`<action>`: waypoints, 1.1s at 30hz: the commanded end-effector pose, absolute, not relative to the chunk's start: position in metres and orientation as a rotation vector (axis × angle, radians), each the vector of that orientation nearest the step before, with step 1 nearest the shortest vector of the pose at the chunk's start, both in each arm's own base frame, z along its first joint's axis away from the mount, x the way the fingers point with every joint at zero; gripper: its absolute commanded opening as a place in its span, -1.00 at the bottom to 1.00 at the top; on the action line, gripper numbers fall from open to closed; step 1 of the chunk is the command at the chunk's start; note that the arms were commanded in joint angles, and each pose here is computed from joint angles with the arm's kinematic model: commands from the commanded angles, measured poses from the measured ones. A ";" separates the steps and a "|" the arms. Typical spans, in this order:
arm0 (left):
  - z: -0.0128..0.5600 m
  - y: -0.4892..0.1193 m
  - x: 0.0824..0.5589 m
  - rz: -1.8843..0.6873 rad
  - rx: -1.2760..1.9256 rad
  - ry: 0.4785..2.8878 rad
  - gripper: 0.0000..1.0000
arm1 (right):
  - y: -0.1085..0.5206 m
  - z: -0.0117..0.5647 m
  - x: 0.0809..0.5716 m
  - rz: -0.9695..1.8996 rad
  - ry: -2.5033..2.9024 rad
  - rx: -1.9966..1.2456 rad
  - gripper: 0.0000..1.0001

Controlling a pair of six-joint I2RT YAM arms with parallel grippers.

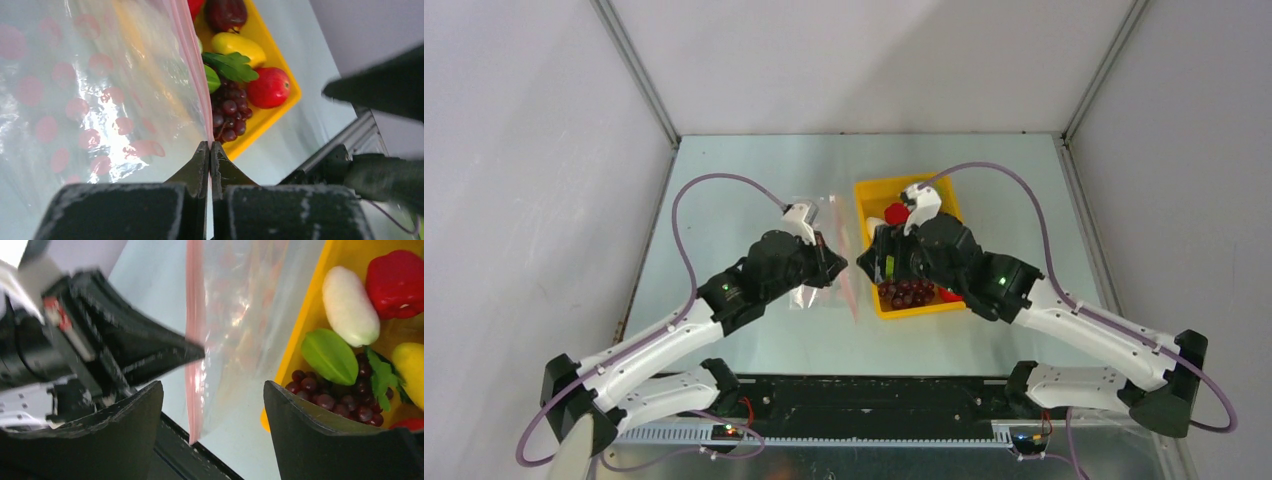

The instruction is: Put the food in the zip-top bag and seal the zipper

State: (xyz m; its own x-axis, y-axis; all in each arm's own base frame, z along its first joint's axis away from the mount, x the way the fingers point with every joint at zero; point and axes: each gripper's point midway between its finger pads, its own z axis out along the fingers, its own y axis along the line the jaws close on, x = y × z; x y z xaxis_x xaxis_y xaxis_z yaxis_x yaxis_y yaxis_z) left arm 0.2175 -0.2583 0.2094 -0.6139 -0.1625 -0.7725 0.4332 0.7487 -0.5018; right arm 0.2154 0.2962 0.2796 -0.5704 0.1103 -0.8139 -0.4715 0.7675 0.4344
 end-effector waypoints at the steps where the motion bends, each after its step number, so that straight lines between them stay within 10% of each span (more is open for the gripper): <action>1: 0.230 -0.243 0.239 -0.764 0.019 2.037 -1.00 | 0.300 0.270 0.199 0.780 1.996 -0.402 0.54; 33: 0.242 -0.227 0.240 -0.686 -0.179 2.126 -1.00 | 0.350 0.227 0.188 0.793 1.936 -0.618 0.36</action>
State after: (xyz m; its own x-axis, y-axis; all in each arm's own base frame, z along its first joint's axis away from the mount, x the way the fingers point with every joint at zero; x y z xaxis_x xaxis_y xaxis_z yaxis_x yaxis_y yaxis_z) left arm 0.2336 -0.2252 0.2205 -0.6454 -0.3274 -0.6902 0.1160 0.8510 -0.5122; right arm 0.1973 0.3405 0.2184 -0.4801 -0.0823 -0.8733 -0.6376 0.7165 0.2830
